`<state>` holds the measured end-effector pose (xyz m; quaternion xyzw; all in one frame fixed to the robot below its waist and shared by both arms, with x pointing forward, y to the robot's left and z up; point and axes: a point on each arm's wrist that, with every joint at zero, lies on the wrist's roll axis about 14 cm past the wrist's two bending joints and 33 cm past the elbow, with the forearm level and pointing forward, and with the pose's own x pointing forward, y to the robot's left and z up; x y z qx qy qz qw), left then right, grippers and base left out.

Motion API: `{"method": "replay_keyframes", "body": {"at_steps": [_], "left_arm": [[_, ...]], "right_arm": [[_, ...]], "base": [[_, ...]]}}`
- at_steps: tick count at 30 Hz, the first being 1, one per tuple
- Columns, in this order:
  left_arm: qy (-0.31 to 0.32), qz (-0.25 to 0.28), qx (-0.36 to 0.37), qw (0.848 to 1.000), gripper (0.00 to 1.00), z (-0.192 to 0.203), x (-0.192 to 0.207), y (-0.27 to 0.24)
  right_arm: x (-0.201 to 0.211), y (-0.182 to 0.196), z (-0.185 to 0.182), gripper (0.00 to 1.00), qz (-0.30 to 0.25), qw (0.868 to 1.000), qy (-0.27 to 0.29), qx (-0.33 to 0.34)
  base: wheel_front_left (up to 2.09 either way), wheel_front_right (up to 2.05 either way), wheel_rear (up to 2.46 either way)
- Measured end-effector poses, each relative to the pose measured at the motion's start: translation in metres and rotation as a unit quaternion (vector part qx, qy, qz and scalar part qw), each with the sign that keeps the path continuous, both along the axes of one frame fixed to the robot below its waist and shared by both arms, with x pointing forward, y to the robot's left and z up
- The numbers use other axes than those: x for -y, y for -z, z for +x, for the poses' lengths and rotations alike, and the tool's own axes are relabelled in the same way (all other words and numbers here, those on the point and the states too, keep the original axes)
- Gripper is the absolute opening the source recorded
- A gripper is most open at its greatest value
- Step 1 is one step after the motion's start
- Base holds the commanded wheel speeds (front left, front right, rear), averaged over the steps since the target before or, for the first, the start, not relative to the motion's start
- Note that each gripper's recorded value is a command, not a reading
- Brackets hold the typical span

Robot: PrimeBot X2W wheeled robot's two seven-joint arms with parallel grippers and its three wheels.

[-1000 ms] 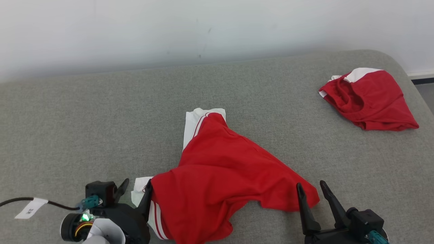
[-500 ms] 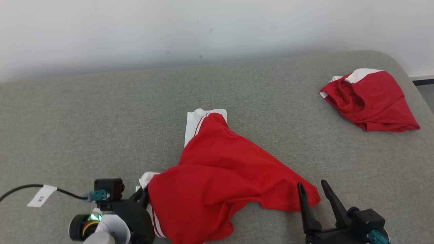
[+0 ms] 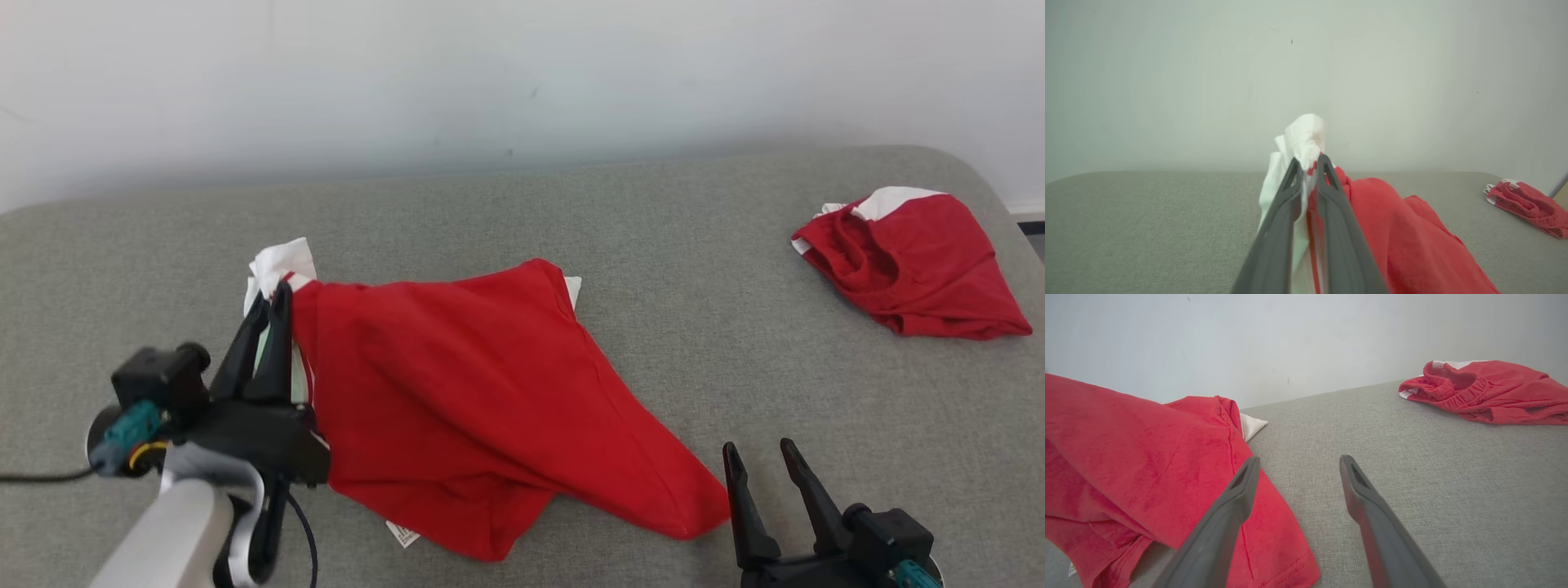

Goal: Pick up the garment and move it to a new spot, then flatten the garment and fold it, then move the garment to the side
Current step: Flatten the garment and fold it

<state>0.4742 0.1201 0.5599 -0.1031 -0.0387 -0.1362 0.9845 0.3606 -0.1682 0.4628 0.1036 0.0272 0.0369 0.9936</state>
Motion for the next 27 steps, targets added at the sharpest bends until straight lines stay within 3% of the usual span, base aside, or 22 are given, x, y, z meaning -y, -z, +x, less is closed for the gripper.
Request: {"method": "replay_keyframes", "body": {"at_steps": [6,16,24,26,27], "left_arm": [[-0.017,-0.012,-0.008,1.000,0.00,-0.040,-0.007,0.012],[-0.067,-0.074,-0.137,0.986,0.00,-0.118,-0.013,0.090],[-0.079,-0.094,-0.188,0.975,0.00,-0.136,-0.013,0.126],[-0.086,-0.096,-0.176,0.976,0.92,-0.132,-0.017,0.121],[-0.089,-0.096,-0.164,0.978,1.00,-0.129,-0.021,0.115]], "right_arm": [[-0.007,0.002,-0.002,1.00,0.003,1.000,-0.009,-0.003],[-0.023,0.007,0.001,1.00,0.002,0.999,-0.035,-0.009],[-0.031,0.009,0.000,1.00,-0.001,0.999,-0.050,-0.013],[-0.031,0.009,-0.001,1.00,-0.002,0.999,-0.050,-0.014],[-0.031,0.009,-0.001,1.00,-0.003,0.999,-0.051,-0.013]], "base": [[0.00,0.00,0.00],[0.00,0.00,0.00],[0.00,0.00,0.00],[0.00,0.00,0.00],[0.00,0.00,0.00]]}}
